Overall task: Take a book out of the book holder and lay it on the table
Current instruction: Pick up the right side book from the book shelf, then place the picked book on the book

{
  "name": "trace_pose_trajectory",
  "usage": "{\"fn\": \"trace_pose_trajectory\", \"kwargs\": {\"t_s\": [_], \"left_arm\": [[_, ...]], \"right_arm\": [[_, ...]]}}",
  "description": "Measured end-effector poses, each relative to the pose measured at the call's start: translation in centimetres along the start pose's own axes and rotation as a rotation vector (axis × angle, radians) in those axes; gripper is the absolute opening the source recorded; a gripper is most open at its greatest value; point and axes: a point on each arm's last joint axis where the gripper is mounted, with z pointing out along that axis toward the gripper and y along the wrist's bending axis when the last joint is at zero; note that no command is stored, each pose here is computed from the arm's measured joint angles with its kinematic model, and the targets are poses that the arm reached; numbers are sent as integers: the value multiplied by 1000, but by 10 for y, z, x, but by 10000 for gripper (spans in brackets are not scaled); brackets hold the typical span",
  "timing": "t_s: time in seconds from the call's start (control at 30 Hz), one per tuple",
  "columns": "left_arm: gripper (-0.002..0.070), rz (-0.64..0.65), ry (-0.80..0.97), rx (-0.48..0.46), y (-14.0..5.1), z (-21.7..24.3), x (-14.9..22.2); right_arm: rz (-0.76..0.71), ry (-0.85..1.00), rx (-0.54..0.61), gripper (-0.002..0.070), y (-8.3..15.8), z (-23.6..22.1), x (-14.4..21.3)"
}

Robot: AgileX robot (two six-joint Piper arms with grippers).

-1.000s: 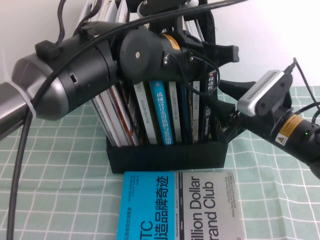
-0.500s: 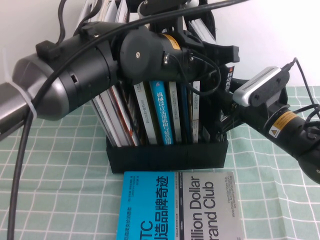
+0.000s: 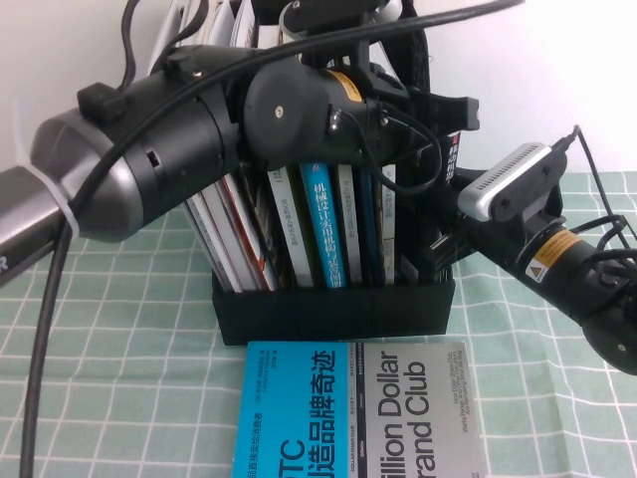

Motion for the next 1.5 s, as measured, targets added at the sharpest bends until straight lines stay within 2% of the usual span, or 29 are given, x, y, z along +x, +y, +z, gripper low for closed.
{"fn": "trace_pose_trajectory", "kwargs": {"t_s": [0.17,0.33,0.57,0.8,1.0,1.1,1.2,1.37,1.5], "left_arm": [[-3,43,26,-6,0,-1,2],[-3,175,98,3,-9,-17,3],[-3,220,139,53,-30,-60,-2],[-3,327,-130,107,-53,-169,-29],[-3,381,-281,119,-57,-241,-32],[-3,417,-330,87,-53,-273,-28],[-3,424,-382,17,-44,-309,-23],[-3,392,-408,-180,-18,-352,-8],[-3,329,-410,-292,5,-365,14]], "right_arm": [[3,-29,-2,137,0,0,0],[8,-22,23,137,-2,-3,-5],[-49,-85,61,139,-4,-14,-50],[-239,-286,156,133,-13,-45,-128],[-335,-346,205,134,-14,-75,-176],[-382,-334,202,134,-11,-93,-195],[-443,-266,176,133,-6,-112,-210],[-534,-144,114,133,5,-147,-225],[-558,-148,15,133,19,-168,-235]]}}
